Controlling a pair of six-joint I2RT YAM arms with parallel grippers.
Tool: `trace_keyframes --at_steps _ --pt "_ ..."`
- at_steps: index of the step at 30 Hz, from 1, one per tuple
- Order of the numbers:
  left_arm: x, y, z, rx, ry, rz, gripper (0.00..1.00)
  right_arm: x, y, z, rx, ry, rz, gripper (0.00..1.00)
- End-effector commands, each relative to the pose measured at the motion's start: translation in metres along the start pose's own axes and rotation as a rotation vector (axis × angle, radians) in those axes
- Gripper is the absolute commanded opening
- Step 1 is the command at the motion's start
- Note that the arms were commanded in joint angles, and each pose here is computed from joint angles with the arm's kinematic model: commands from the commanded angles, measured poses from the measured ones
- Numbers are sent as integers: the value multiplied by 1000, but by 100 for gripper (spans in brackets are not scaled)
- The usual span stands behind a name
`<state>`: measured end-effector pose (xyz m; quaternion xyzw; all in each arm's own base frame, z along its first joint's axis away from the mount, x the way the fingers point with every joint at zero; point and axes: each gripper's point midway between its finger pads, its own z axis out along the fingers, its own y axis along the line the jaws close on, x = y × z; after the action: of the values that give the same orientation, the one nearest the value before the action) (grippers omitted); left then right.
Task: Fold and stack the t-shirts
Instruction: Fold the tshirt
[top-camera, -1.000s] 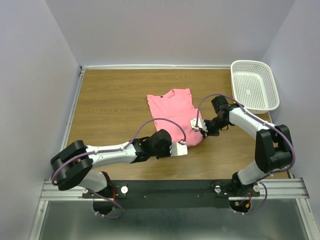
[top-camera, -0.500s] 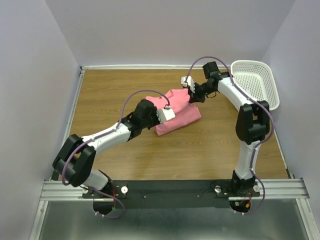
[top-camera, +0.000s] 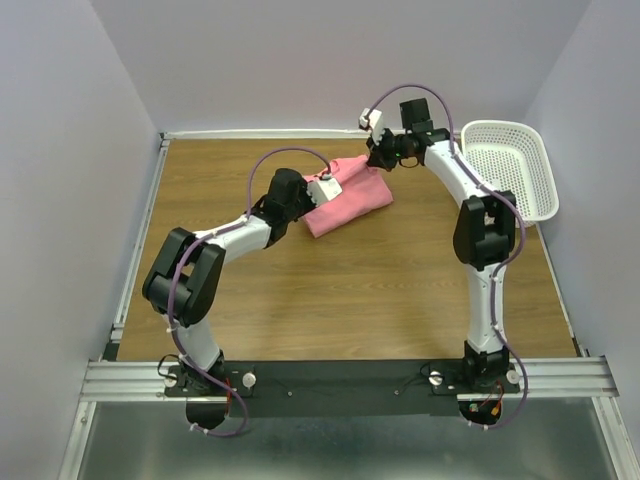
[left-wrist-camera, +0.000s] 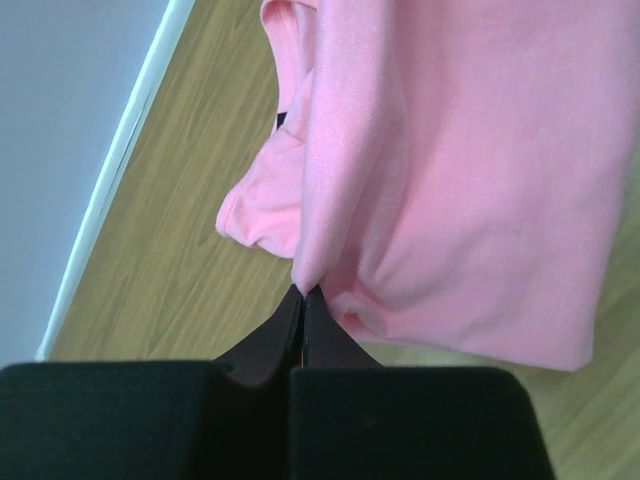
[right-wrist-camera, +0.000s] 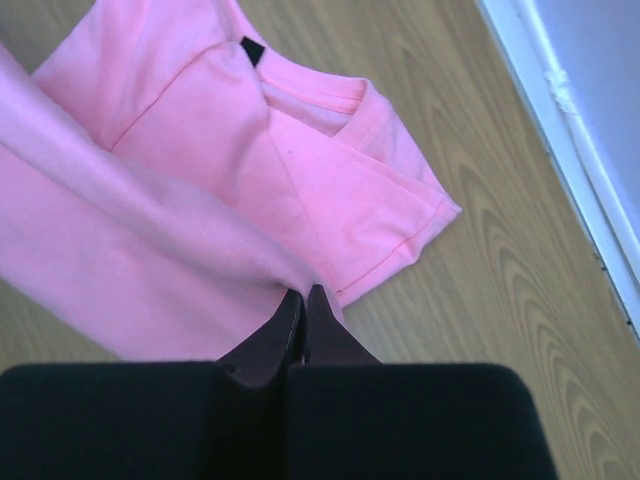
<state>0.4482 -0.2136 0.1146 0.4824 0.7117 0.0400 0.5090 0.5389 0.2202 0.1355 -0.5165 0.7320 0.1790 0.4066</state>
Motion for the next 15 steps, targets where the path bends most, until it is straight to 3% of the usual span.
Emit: trace_keyframes --at_steps 1,3,7,15 --pt "-14 49 7 -191 -26 6 0 -9 -39 17 140 -57 68 1" --pt "-7 60 14 -236 2 -6 0 -18 -50 20 171 -86 83 1" --pt "-24 70 15 -245 -53 -17 0 -14 -42 30 121 -104 100 1" --pt "-72 32 -39 -71 -214 18 0 -13 9 -26 68 -77 -44 0"
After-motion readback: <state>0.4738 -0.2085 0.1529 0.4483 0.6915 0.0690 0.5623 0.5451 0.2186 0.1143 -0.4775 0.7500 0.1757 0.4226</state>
